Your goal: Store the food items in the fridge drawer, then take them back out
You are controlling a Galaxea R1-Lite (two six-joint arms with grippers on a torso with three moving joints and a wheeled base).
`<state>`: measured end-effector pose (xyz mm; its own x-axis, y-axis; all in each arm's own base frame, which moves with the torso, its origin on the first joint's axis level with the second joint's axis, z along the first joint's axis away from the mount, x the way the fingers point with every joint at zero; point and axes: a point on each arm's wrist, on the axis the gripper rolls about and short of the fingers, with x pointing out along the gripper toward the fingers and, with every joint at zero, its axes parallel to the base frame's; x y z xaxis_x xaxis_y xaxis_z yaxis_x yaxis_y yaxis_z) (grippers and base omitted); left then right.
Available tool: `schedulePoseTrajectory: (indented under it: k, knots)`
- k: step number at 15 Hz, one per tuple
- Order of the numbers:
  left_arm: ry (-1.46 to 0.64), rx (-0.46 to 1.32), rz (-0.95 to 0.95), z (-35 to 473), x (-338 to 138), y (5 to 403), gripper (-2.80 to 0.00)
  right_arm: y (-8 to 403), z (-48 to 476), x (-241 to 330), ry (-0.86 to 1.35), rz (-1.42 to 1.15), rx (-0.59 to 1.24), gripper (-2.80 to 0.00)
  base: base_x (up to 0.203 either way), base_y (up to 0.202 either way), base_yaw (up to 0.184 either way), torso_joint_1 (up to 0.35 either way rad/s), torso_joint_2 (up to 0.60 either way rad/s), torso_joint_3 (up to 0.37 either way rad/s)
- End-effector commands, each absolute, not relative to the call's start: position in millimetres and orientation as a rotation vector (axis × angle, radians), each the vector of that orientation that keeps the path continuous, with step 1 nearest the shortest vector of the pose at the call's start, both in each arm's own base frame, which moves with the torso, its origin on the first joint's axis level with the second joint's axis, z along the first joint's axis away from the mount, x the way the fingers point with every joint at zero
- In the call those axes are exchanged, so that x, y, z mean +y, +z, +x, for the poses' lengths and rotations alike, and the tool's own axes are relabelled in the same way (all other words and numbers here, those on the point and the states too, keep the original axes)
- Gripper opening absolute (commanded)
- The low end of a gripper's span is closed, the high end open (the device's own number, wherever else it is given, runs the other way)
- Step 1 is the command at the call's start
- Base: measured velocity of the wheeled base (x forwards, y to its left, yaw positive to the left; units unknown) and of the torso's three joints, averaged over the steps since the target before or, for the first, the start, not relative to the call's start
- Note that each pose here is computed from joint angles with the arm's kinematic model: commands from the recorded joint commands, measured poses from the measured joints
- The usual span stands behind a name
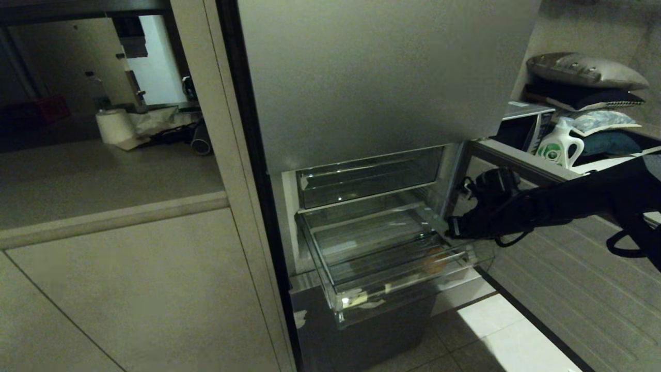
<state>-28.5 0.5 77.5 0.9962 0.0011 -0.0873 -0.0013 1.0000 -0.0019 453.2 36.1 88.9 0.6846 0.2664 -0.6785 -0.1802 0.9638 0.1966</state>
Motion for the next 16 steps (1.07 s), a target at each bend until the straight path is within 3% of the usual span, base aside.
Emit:
schedulePoseTrajectory:
  k: [1,7,16]
  knots:
    - [0.002,0.089,-0.002,-28.4,0.5,77.5,-2.8,105.0,449.6,36.8,0.257,0.115,0.725,-2.8,0.0,0.0,0.0,0.0,0.0,0.0]
    - [0.002,0.089,-0.002,-28.4,0.5,77.5,-2.8,172.1,380.6,38.2,0.291,0.109,0.647,-2.8,0.0,0.0,0.0,0.0,0.0,0.0]
    - [0.002,0.089,-0.002,-28.4,0.5,77.5,-2.8,190.3,261.9,61.4,0.41,0.067,0.673,-2.8,0.0,0.0,0.0,0.0,0.0,0.0]
